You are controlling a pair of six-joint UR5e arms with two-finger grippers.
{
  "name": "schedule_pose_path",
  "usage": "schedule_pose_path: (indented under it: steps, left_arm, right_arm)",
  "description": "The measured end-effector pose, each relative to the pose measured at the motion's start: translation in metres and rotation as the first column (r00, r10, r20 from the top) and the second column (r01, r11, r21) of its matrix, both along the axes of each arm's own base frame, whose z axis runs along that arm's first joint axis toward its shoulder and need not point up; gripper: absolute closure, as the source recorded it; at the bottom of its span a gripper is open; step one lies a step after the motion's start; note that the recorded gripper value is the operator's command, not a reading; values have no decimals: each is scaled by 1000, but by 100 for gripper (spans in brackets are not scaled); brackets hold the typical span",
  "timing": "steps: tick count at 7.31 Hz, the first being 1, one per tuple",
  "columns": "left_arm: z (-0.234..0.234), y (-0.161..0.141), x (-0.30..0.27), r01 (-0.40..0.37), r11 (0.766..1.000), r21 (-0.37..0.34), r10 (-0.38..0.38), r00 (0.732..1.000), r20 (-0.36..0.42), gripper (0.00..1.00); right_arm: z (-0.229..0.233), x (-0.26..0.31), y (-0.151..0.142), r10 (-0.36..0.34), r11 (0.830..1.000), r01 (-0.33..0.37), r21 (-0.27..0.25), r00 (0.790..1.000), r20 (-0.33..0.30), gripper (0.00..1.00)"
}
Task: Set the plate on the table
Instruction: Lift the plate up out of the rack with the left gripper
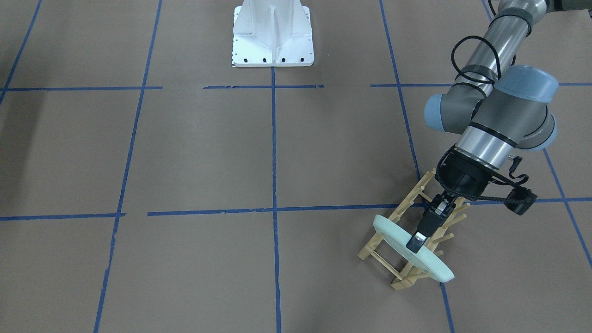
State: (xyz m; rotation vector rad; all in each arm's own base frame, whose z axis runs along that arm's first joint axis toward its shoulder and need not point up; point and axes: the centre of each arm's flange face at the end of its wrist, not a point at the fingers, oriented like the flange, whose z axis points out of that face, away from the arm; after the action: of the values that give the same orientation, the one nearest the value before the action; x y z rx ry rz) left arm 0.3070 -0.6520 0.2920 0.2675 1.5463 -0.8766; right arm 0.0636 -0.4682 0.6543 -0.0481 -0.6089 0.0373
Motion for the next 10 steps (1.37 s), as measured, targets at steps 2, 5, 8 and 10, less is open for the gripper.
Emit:
schedule_pose_path:
  steps: [2,5,8,10]
  left_arm:
    - [-9,0,-15,-5,1000,19,5,1000,-10,100]
    - [-31,-5,-83,-38,998,53,40,998,-40,100]
    - [-80,11,-150,-112,993,42,114,993,-30,100]
    - [-124,39,-160,-139,990,33,137,989,47,100]
  right_arm:
    - [0,0,0,0,1000,0,0,1000,0,0]
    - [0,0,0,-1,1000,1,1,1000,0,0]
    - [0,0,0,0,1000,0,1,1000,0,0]
    - [0,0,0,0,1000,0,0,1000,0,0]
